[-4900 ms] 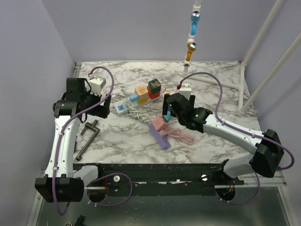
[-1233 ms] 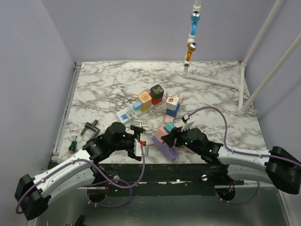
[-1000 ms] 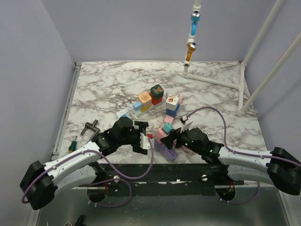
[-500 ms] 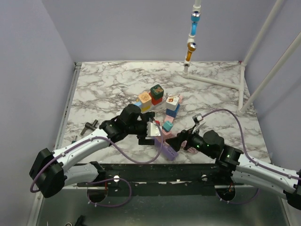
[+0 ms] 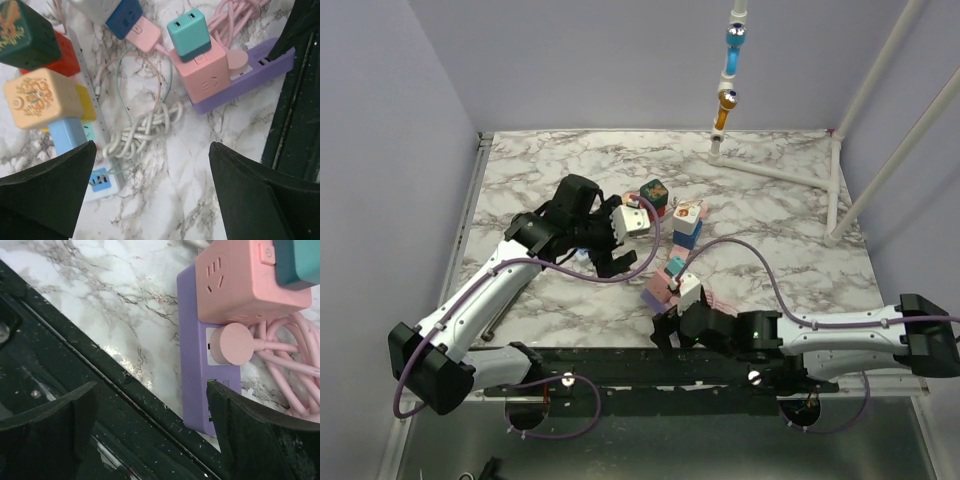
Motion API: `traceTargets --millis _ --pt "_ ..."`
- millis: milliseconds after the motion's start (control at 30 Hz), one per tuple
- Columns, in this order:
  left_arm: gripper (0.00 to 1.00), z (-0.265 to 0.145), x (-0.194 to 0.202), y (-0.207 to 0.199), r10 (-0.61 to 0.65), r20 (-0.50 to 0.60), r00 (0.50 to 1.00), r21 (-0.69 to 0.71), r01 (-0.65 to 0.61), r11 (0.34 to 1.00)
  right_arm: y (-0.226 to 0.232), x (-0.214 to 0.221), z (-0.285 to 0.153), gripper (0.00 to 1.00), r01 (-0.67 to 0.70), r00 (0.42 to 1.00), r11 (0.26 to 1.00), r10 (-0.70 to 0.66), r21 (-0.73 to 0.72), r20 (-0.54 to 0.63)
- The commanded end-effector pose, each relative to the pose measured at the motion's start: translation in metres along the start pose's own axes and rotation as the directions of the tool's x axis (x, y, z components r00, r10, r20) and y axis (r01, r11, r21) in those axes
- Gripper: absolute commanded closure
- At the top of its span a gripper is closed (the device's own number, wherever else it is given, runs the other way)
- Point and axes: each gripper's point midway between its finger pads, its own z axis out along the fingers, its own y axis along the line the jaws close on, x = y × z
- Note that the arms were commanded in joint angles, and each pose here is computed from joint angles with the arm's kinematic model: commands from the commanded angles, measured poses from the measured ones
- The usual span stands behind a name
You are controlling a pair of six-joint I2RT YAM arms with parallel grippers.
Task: Pull the plug off the socket
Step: Remove the plug from the socket.
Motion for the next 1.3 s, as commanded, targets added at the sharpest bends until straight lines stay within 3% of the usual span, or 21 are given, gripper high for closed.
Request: traceTargets --millis 0,267,467,733,900,1033,1267 --pt "0.02 -0.015 0.019 -0.030 -0.115 -0.086 0.990 0.090 0.122 0.988 -0.027 0.007 0.001 0.07 0.092 0.996 0.965 -0.094 0.246 -0.003" --pt "0.02 -0.030 0.014 -0.032 -0.171 -0.111 0.979 0.058 0.178 0.982 -0.028 0.023 0.035 0.15 0.235 0.972 0.879 -0.214 0.415 -0.097" --pt "0.01 -0.029 0.008 -0.044 -0.174 -0.051 0.983 0.111 0.179 0.978 -0.039 0.026 0.041 0.38 0.270 0.962 0.843 -0.257 0.465 -0.091" --pt "0.02 0.017 0.010 -0.057 -0.283 -0.037 0.958 0.296 0.281 0.913 -0.064 0.055 0.044 0.60 0.204 0.975 0.817 -0.218 0.540 -0.039" --pt "0.02 0.050 0.009 -0.046 -0.351 -0.069 0.934 0.370 0.351 0.860 -0.062 0.070 0.048 0.62 0.231 0.962 0.788 -0.273 0.571 -0.013" --pt "0.01 0.069 0.005 -0.028 -0.421 -0.047 0.906 0.395 0.404 0.825 -0.059 0.085 0.043 0.73 0.306 0.924 0.731 -0.382 0.611 -0.006" --pt "0.02 0.086 0.006 -0.017 -0.428 0.014 0.904 0.362 0.395 0.845 -0.060 0.069 0.038 0.78 0.286 0.912 0.725 -0.407 0.627 0.055"
